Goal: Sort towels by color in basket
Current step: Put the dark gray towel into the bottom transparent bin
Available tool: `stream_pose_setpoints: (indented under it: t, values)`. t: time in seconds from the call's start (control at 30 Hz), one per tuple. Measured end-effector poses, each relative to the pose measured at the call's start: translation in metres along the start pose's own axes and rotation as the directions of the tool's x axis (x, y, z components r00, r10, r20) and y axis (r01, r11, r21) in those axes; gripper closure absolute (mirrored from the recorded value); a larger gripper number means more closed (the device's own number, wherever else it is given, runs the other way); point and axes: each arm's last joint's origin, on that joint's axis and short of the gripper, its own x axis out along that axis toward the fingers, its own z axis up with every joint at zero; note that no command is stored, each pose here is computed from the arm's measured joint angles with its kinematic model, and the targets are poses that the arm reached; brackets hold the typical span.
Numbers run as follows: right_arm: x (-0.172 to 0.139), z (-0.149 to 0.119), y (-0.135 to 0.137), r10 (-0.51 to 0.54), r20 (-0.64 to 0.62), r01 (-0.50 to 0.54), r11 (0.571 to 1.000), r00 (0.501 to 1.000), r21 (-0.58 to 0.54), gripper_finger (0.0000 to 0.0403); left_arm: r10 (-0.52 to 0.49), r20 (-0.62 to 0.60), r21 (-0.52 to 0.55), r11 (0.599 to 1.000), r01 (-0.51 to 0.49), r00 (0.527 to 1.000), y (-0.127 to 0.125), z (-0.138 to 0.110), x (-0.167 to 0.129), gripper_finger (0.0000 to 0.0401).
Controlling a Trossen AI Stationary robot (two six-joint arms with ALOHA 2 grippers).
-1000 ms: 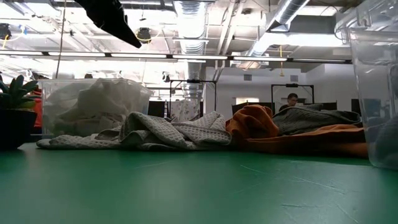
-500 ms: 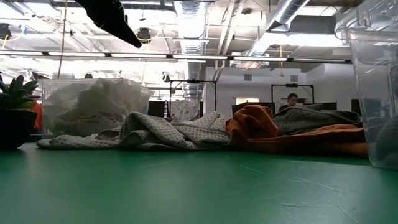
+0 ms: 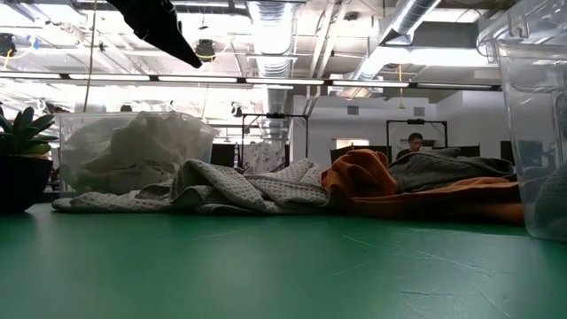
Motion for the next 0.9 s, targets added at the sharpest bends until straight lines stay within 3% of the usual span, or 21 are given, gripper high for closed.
stream_pose_setpoints:
  t: [0.43, 0.57, 0.73, 0.9]
  values:
    - [0.056, -0.011, -0.010, -0.155, -0.166, 0.161, 0.987, 0.974, 0.023, 0.0290, -0.013, -0.026, -0.006, 1.000, 0.013, 1.000, -0.001, -0.003, 0.000, 0.0205]
    - [0.059, -0.009, -0.008, -0.140, -0.145, 0.146, 0.989, 0.980, 0.035, 0.0304, -0.013, -0.026, -0.008, 1.000, 0.013, 1.000, -0.001, -0.003, 0.000, 0.0205]
    - [0.060, -0.005, -0.005, -0.091, -0.116, 0.097, 0.994, 0.989, 0.047, 0.0384, -0.013, -0.025, -0.008, 1.000, 0.013, 1.000, -0.001, -0.003, 0.000, 0.0205]
    - [0.044, 0.007, -0.010, -0.037, -0.059, 0.049, 0.974, 0.998, 0.222, 0.0371, -0.013, -0.025, -0.009, 1.000, 0.013, 1.000, -0.001, -0.003, 0.000, 0.0205]
